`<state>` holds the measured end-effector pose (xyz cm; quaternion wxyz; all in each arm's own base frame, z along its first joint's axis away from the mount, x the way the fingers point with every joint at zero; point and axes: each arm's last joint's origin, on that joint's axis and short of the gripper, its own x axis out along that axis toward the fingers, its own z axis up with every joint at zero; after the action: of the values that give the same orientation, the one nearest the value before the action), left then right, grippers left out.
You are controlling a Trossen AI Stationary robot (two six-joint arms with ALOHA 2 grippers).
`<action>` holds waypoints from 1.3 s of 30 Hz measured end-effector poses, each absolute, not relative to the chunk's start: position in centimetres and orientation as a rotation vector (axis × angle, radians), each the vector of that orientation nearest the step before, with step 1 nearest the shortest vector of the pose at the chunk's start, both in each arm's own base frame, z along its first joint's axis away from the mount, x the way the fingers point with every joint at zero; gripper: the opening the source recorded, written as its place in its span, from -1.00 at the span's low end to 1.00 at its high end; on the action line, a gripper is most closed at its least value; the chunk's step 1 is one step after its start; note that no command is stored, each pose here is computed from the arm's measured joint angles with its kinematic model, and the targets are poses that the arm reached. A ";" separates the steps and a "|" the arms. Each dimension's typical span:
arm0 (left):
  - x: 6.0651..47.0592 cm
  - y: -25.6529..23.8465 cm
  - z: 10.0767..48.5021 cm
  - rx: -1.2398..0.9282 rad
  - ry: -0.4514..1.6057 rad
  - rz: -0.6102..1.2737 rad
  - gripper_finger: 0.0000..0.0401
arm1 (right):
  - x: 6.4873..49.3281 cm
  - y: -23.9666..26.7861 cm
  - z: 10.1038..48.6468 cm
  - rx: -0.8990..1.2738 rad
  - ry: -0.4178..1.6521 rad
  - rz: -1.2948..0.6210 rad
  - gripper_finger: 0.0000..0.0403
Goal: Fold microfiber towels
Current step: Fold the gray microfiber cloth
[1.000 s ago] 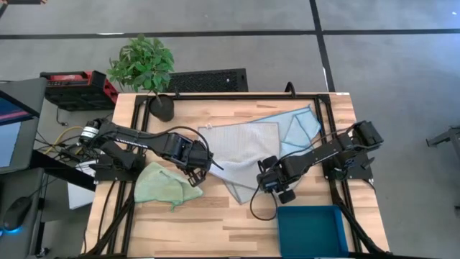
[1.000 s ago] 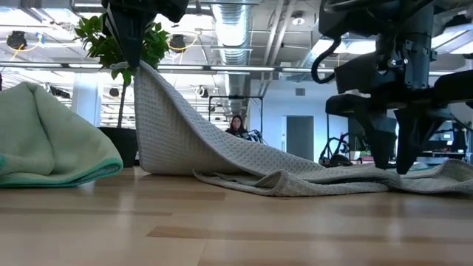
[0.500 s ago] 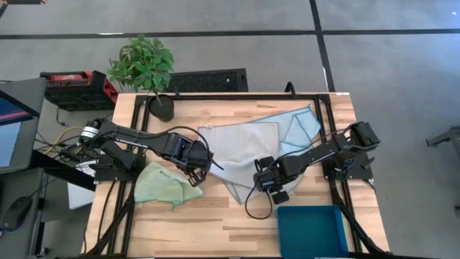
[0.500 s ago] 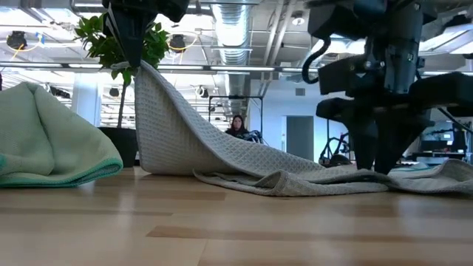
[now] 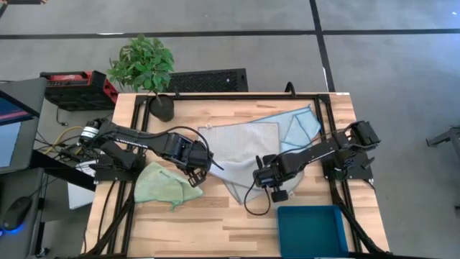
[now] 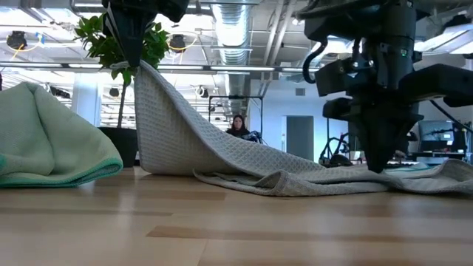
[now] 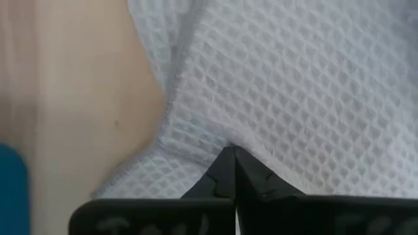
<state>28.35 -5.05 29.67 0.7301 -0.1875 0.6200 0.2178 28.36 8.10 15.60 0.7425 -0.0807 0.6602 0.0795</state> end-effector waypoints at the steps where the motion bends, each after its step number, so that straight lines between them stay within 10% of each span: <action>1: 28.4 -5.0 29.7 -0.412 1.365 0.480 -1.00 | 28.4 8.0 15.6 -0.171 1.449 0.176 -0.95; 26: 28.3 -5.0 29.7 -0.404 1.369 0.486 -1.00 | 28.9 7.7 14.7 -0.142 1.350 0.226 0.06; 32: 28.3 -5.0 29.7 -0.405 1.369 0.486 -1.00 | 28.9 7.5 14.6 -0.139 1.350 0.222 -0.09; 39: 28.3 -5.0 29.7 -0.406 1.369 0.488 -1.00 | 28.9 7.4 14.6 -0.130 1.351 0.220 -0.77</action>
<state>28.29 -4.96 29.67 0.7287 -0.1843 0.6213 0.2213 28.90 7.44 14.59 0.7728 -0.0602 0.6236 0.1014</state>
